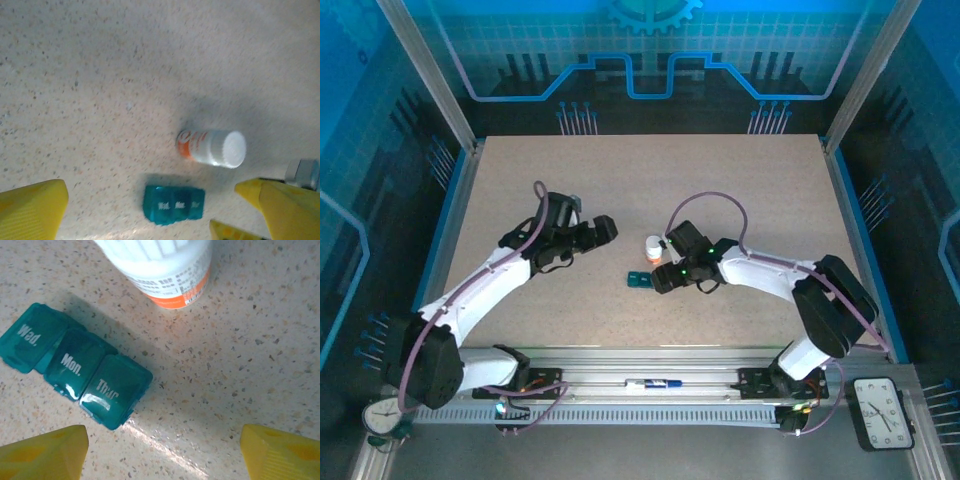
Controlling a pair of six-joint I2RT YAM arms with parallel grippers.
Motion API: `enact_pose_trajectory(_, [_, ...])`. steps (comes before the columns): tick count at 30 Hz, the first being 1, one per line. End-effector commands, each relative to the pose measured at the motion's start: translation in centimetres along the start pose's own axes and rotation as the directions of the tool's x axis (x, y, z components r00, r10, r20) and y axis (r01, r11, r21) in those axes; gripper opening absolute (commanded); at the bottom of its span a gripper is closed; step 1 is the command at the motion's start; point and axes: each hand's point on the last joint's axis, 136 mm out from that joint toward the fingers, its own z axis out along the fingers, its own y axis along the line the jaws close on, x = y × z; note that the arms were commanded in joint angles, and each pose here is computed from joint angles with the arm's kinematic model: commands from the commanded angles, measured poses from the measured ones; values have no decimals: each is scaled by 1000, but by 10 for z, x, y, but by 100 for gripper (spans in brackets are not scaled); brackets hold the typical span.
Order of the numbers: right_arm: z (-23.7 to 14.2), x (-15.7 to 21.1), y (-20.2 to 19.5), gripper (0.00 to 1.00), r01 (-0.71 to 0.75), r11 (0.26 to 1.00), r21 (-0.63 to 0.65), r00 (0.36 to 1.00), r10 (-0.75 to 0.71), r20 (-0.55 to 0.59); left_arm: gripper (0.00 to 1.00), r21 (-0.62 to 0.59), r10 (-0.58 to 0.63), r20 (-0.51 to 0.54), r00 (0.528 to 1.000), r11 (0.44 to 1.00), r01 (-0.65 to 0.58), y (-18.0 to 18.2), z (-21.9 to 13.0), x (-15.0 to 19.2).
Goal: Sort the pills into containers
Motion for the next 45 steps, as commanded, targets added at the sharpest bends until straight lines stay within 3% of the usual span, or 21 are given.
enact_pose_trajectory(1, [6,-13,1,80,-90,996,-8,995,91,30,99,-96,116,-61,991,988,-122,8,-2,16])
enact_pose_trajectory(7, [10,-17,2,80,-109,994,-7,993,110,42,99,-178,174,-125,977,965,-194,26,3,42])
enact_pose_trajectory(14, [15,-18,-2,80,-120,993,14,992,120,42,99,-192,205,-193,959,951,-242,35,13,68])
enact_pose_trajectory(30, [26,-7,-7,78,-128,991,38,992,128,3,99,-265,355,-363,861,847,-461,52,38,116])
enact_pose_trajectory(45, [31,-3,-8,77,-125,991,40,992,125,-17,99,-295,377,-357,855,823,-486,58,61,119])
